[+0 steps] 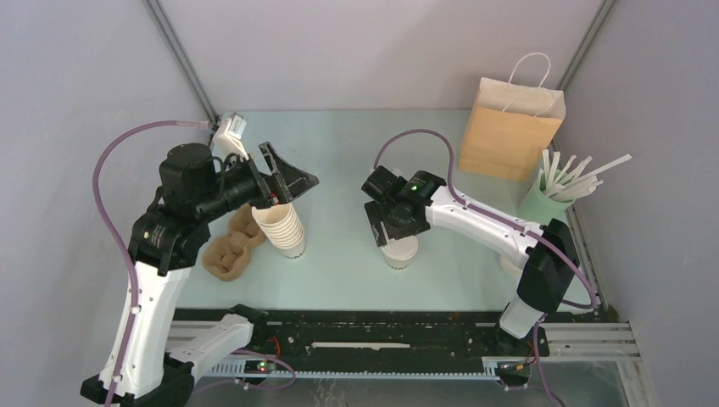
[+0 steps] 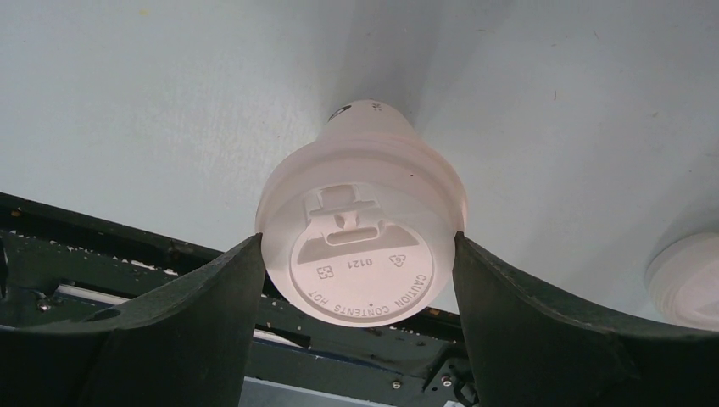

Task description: Pack the takeout coffee

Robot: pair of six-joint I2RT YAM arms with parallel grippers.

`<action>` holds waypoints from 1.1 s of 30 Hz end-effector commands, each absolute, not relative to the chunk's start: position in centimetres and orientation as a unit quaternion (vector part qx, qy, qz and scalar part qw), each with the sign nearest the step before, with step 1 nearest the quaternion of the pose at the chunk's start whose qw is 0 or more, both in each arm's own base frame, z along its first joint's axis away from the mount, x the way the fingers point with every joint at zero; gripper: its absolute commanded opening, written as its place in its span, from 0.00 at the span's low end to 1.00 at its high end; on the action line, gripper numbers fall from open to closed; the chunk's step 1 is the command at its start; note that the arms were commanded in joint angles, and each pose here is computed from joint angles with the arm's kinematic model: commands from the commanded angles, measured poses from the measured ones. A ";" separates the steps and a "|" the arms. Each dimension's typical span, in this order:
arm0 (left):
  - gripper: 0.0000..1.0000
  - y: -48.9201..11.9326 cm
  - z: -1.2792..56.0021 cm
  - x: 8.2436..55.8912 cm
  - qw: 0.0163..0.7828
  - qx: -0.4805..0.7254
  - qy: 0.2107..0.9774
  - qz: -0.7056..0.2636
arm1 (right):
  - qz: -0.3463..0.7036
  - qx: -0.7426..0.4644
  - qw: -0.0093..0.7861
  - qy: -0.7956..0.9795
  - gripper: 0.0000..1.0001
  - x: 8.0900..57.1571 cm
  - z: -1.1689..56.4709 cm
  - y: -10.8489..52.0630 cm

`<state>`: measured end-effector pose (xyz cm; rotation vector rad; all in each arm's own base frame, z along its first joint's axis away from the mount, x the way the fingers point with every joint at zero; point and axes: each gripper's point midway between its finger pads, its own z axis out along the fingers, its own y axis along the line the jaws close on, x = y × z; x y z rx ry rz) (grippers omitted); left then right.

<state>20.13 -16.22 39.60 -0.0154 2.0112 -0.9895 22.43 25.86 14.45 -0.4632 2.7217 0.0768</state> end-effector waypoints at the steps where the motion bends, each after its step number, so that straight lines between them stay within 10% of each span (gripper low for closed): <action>1: 0.94 -16.3 41.4 19.7 0.454 0.013 0.793 -0.406 | 0.020 -0.165 0.190 0.968 0.85 22.6 14.0 25.8; 33: 0.94 -16.5 41.0 19.6 0.447 0.017 0.794 -0.412 | 0.011 -0.161 0.199 0.967 0.98 22.5 14.2 24.9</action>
